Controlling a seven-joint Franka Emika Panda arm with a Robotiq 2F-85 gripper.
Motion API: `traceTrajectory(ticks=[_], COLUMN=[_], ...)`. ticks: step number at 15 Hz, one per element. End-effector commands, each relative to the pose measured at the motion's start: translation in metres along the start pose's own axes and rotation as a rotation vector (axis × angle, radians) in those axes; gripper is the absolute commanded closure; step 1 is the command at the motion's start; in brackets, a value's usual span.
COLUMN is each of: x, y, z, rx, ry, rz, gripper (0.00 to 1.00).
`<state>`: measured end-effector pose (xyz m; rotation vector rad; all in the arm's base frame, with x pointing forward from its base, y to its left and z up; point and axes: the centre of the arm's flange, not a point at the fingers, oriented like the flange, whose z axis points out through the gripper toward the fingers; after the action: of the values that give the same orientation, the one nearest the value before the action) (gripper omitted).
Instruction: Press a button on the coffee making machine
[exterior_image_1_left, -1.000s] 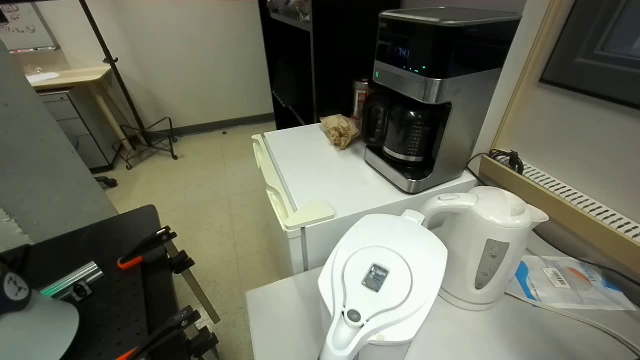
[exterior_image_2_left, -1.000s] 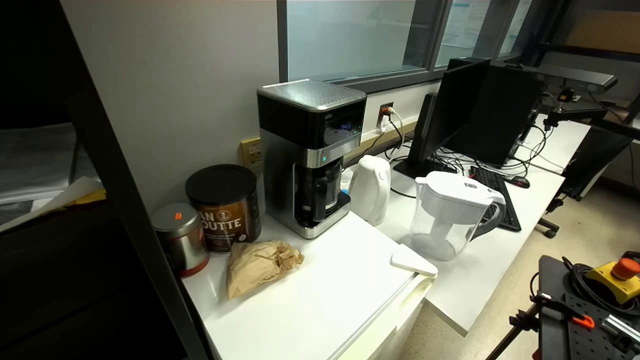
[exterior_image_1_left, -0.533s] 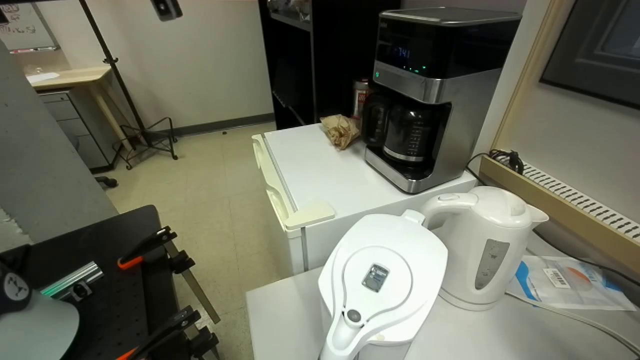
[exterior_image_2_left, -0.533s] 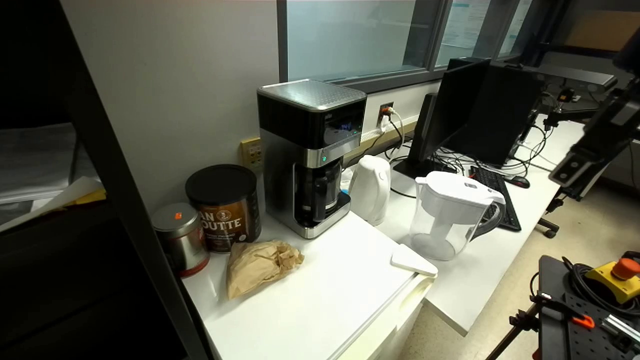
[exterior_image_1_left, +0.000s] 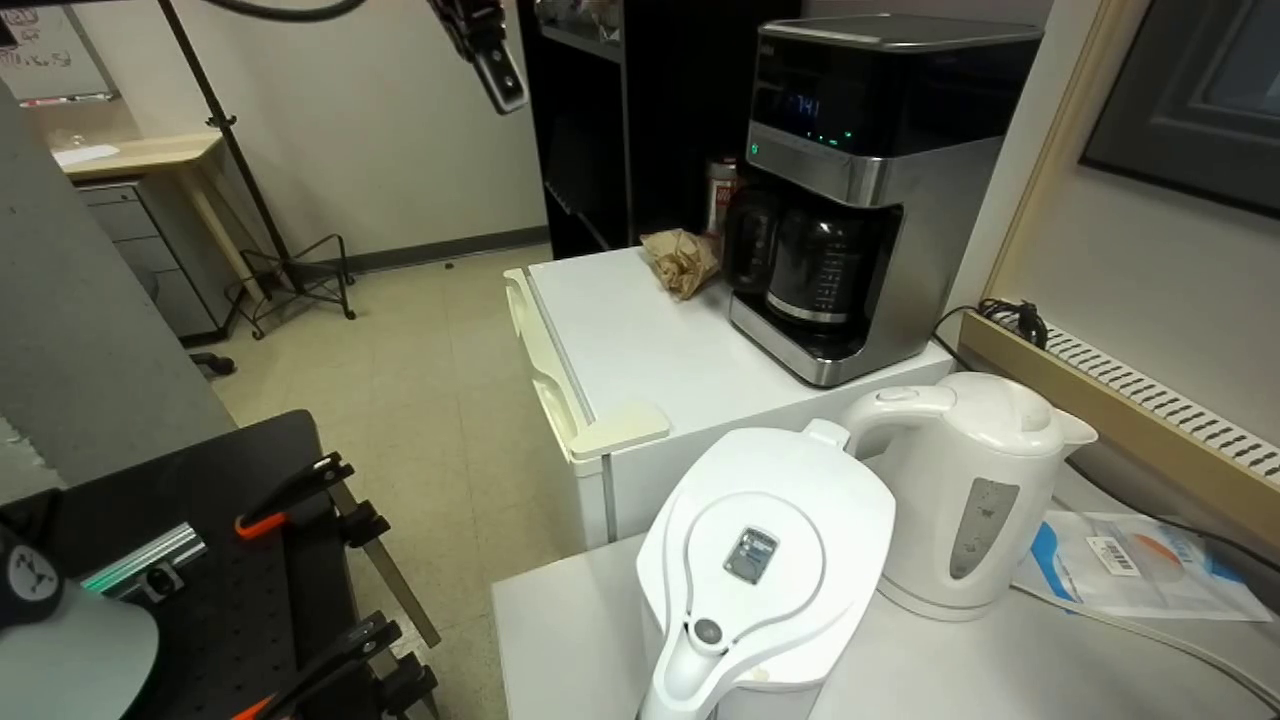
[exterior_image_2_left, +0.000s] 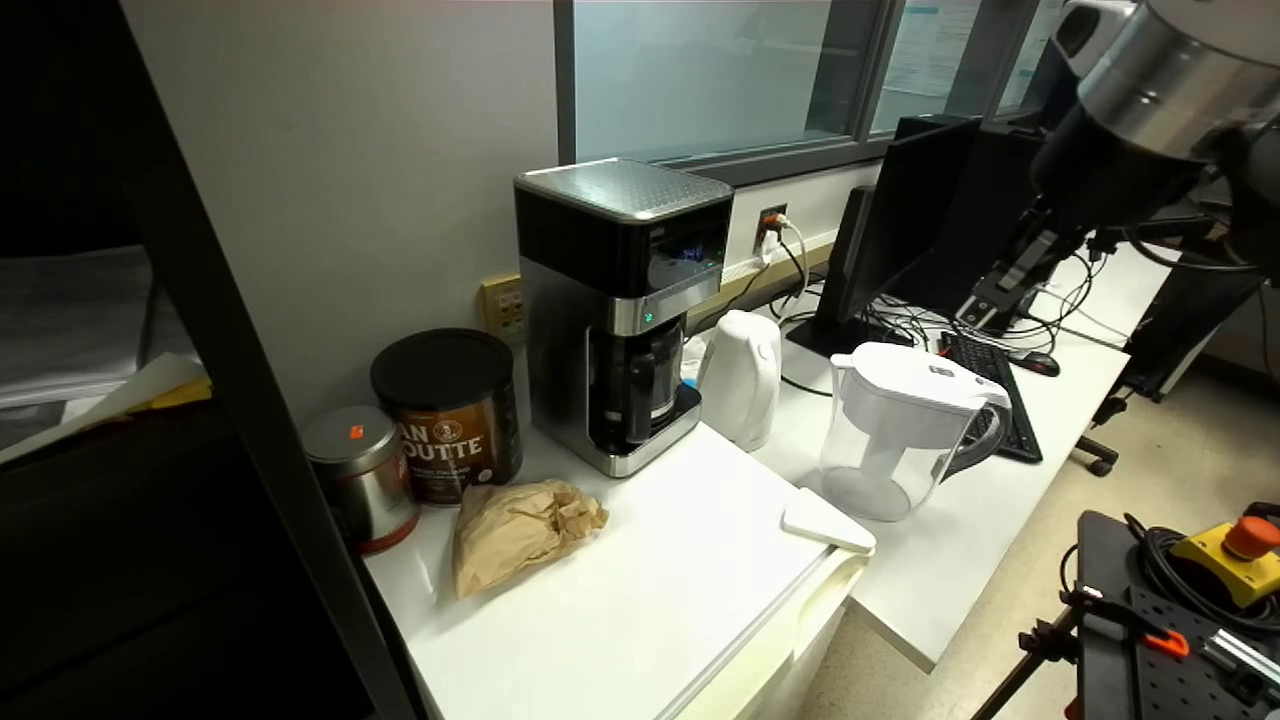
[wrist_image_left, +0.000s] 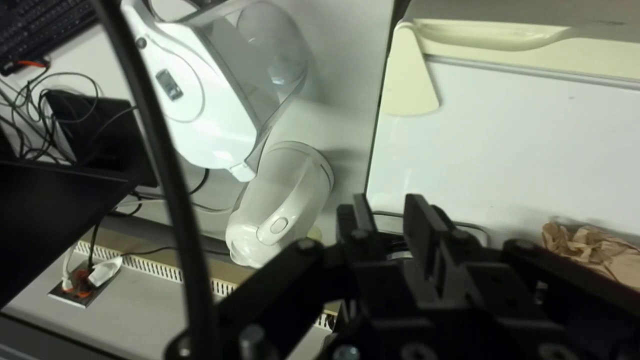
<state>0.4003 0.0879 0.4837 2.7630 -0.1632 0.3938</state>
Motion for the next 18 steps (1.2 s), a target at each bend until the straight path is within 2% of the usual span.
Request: traceTrajectory(ticks=[1, 9, 18], x=[0.038, 0.116, 0.184], y=[-0.006, -0.014, -0.023], z=[0.029, 0.081, 0.138], rx=[-0.063, -0.12, -0.074], ry=[0.062, 0.19, 0.26], rz=[-0.036, -0.038, 0.078], gripper=[1.0, 0.99, 0.99])
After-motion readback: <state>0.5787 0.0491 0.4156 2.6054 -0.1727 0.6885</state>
